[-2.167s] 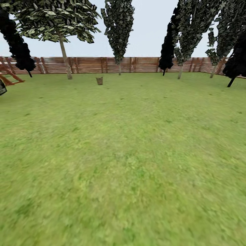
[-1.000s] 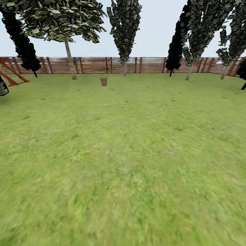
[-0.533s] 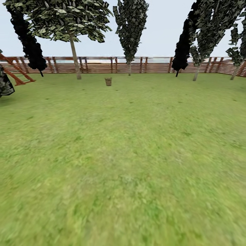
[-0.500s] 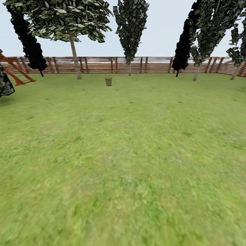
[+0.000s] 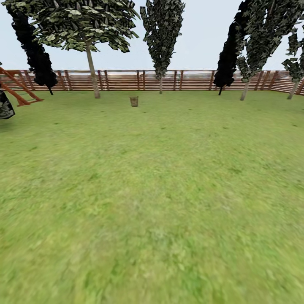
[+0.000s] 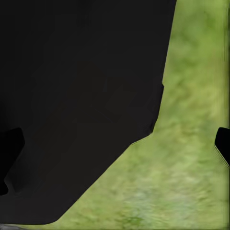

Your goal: Take the three Easter eggs out of the wicker basket on the lawn in the garden, then place them on the lawn next to a single tree (choose any tree) so that all three eggs are next to the same tree and none are left in the basket.

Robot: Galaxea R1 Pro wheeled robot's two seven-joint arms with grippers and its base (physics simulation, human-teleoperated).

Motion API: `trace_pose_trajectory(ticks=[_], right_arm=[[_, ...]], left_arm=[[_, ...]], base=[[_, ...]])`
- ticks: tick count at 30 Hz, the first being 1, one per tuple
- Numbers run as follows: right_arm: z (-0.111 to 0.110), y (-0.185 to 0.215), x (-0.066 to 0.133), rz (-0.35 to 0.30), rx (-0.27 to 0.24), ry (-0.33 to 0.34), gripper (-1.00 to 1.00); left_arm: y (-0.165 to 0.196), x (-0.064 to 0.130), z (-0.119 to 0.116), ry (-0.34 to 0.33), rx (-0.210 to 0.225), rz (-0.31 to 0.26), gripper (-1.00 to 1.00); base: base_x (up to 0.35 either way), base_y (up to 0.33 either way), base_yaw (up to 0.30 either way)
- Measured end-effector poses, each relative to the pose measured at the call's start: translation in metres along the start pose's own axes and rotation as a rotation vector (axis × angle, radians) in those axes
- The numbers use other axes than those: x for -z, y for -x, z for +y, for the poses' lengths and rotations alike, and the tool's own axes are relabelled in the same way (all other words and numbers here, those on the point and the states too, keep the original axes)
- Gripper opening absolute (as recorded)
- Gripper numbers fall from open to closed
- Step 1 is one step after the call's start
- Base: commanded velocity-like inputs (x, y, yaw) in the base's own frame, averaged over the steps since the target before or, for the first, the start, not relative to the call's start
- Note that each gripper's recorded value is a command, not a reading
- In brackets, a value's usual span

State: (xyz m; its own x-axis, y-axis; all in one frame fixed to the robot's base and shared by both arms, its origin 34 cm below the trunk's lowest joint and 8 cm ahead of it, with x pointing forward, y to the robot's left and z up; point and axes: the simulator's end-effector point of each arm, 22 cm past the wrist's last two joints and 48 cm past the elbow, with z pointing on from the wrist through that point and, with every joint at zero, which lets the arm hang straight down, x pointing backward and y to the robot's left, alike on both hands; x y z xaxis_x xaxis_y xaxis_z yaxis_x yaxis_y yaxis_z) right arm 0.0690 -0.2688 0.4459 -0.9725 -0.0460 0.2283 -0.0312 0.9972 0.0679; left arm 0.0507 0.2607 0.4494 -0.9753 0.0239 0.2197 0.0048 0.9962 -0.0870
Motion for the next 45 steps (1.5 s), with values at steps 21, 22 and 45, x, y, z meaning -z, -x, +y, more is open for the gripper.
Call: trace_pose_trajectory(ticks=[21, 22, 45], right_arm=[[0.0000, 0.0000, 0.0000, 0.000, -0.001, 0.000, 1.00], [0.0000, 0.0000, 0.0000, 0.000, -0.001, 0.000, 1.00], [0.0002, 0.0003, 0.0000, -0.001, 0.000, 0.001, 1.00]], left_arm=[[0.0002, 0.0000, 0.0000, 0.000, 0.001, -0.001, 1.00], [0.0001, 0.0000, 0.0002, 0.000, 0.001, -0.001, 1.00], [0.0000, 0.0000, -0.0003, 0.000, 0.001, 0.000, 1.00]], base=[[0.344, 0.000, 0.000], [0.344, 0.000, 0.000], [0.344, 0.000, 0.077]])
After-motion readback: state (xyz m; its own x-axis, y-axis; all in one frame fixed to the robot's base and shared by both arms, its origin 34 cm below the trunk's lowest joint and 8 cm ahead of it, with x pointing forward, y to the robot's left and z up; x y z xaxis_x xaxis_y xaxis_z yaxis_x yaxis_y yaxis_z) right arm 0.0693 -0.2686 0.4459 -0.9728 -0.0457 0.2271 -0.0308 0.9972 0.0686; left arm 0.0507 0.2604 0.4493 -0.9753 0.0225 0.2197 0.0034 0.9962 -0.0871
